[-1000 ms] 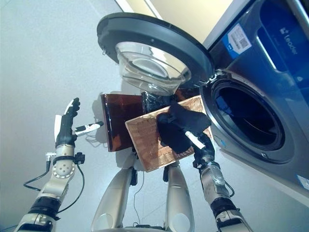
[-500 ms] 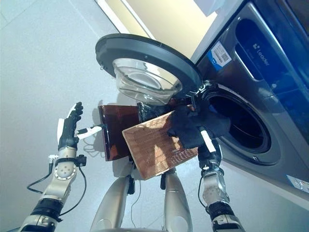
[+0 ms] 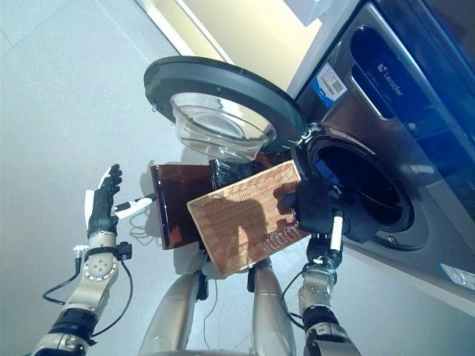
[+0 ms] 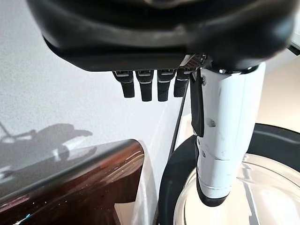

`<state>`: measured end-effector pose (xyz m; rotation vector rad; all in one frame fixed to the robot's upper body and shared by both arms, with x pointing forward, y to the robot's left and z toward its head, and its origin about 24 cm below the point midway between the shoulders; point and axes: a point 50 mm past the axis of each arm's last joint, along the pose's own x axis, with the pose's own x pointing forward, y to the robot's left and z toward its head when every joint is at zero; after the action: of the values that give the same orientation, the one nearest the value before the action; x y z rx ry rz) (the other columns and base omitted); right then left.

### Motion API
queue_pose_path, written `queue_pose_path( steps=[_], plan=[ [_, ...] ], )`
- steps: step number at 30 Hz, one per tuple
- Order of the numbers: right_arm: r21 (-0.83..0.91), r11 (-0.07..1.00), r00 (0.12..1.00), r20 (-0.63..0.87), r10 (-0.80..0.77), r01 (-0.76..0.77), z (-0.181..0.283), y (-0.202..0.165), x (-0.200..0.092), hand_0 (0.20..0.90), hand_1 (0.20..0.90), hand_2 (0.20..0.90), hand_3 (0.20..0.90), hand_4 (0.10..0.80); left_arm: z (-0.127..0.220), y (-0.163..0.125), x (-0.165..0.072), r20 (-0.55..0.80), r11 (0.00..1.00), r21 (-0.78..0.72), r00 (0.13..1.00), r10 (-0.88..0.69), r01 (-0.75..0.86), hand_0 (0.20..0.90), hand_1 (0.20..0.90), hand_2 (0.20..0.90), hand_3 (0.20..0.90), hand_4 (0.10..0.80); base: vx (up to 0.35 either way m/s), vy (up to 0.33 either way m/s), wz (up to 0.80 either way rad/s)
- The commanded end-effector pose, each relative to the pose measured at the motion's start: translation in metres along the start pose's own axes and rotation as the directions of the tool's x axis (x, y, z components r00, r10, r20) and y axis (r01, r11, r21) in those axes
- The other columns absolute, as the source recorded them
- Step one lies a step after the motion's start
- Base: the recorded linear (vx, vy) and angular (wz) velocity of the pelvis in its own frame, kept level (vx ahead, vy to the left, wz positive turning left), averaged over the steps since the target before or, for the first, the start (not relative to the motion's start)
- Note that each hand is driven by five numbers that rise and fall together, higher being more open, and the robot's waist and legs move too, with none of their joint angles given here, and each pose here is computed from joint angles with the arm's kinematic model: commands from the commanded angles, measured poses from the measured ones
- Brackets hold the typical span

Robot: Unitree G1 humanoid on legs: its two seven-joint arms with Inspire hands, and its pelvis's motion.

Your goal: Pick up the clothes and place them into the washing machine

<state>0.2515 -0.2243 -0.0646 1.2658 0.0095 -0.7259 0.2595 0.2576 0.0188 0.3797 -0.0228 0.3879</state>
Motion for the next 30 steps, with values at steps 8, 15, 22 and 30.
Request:
queue_pose_path(
  steps=[8,15,22,30],
  plan=[
    [0.155,0.987,0.952,0.307,-0.007,-0.042,0.056,0.047,0.028,0.200,0.200,0.200,0.200,0.300,0.023,0.015,0.004,0.144,0.996,-0.049,0.986,0.082,-0.076,0.900,0.900,0.900,0.900,0.800,0.000,0.000,0.00],
    [0.186,0.975,0.889,0.457,0.020,-0.118,0.104,0.093,0.043,0.200,0.200,0.200,0.200,0.300,0.020,0.021,0.001,0.142,0.998,-0.031,0.988,0.064,-0.060,0.900,0.900,0.900,0.900,0.800,0.000,0.000,0.00],
    [0.279,0.944,0.809,0.587,-0.023,-0.176,0.150,0.137,0.044,0.200,0.200,0.200,0.200,0.300,0.019,0.022,0.000,0.143,0.999,-0.011,0.989,0.040,-0.039,0.900,0.900,0.900,0.900,0.800,0.000,0.000,0.00],
    [0.311,0.930,0.719,0.690,-0.081,-0.194,0.200,0.173,0.035,0.200,0.200,0.200,0.200,0.300,0.026,0.030,-0.002,0.183,0.999,0.000,0.982,0.043,-0.044,0.900,0.900,0.900,0.900,0.800,0.002,-0.001,-0.01]
  ],
)
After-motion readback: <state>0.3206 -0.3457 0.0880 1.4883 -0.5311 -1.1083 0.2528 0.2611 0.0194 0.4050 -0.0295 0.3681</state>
